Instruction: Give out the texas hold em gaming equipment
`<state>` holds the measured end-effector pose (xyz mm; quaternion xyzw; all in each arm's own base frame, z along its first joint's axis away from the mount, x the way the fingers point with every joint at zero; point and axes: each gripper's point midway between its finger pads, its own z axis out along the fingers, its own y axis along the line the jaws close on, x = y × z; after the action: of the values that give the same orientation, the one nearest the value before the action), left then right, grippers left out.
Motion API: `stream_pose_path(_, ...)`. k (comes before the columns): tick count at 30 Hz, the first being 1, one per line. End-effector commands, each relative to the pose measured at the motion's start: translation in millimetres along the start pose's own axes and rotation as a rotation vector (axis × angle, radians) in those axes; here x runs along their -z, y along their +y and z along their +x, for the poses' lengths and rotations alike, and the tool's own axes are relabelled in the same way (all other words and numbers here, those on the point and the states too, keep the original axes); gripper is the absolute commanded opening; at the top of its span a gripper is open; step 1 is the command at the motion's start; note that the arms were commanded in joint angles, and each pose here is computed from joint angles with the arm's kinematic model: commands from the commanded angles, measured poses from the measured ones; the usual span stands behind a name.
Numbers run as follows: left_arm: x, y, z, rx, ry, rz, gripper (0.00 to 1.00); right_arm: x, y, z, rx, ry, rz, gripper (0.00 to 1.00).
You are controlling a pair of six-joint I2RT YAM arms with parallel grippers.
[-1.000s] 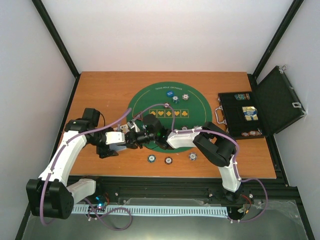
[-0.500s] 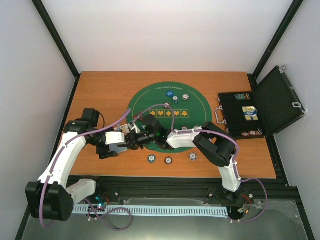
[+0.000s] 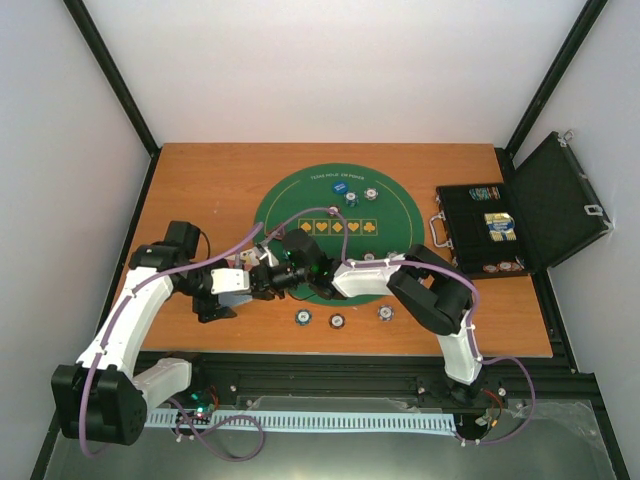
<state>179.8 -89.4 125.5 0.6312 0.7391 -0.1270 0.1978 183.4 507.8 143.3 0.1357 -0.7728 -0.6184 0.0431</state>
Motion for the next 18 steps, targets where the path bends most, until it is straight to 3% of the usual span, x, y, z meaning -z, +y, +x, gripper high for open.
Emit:
stream_pose_path(1,-1,0,-3,-0.035,-0.011,0.004,0.89,2,36,-1,0.078,-0.012,-0.061,0.03)
stream_pose_path(18,13,7,-18,-0.042,-0.057,-0.03,0.58,-5,-13,2,0.021,-0.006,0.059,0.03)
